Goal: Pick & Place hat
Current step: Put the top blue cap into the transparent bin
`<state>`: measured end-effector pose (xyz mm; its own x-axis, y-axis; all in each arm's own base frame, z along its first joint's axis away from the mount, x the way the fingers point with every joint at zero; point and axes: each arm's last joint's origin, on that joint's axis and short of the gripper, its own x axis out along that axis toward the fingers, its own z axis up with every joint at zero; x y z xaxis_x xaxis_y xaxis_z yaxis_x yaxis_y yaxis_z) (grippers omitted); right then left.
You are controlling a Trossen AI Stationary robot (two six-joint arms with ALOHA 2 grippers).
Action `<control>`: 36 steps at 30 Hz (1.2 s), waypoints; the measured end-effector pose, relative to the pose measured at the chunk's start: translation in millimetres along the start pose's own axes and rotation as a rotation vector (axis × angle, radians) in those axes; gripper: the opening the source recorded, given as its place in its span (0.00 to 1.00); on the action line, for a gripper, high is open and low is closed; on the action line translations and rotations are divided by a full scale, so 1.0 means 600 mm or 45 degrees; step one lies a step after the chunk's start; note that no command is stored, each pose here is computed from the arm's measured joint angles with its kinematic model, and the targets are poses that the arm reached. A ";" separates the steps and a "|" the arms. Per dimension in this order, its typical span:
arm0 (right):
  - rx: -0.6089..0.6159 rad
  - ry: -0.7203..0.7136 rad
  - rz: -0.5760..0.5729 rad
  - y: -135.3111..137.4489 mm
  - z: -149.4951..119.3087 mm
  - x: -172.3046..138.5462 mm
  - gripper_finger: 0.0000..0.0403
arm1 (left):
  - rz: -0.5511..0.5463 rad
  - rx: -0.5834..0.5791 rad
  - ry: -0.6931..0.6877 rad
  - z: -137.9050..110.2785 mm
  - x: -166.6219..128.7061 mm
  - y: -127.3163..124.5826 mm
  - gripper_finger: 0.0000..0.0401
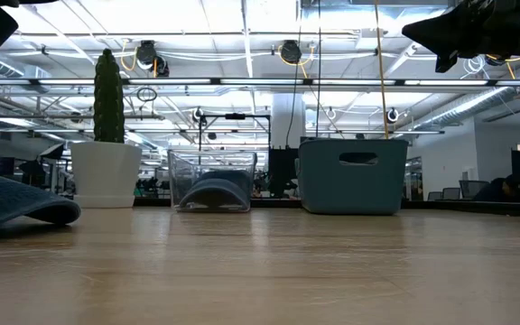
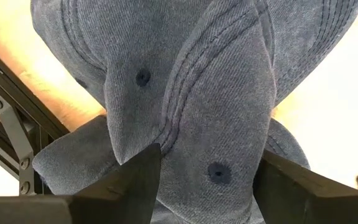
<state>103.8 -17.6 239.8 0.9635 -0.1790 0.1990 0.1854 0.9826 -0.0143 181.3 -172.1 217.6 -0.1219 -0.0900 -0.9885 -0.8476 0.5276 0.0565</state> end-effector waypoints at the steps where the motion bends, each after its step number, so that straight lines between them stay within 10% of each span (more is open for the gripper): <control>1: 0.000 0.000 0.000 0.000 0.000 0.000 0.00 | 0.000 0.000 0.000 0.000 0.000 0.000 0.58; 36: 0.000 0.001 0.000 0.000 0.000 0.000 0.00 | -0.001 0.029 -0.001 0.000 0.000 0.000 0.56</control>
<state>103.8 -17.6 239.6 0.9637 -0.1793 0.1979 0.1857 0.9825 -0.0142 181.3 -172.1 217.7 -0.1211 -0.0898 -0.9886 -0.8357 0.5466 0.0528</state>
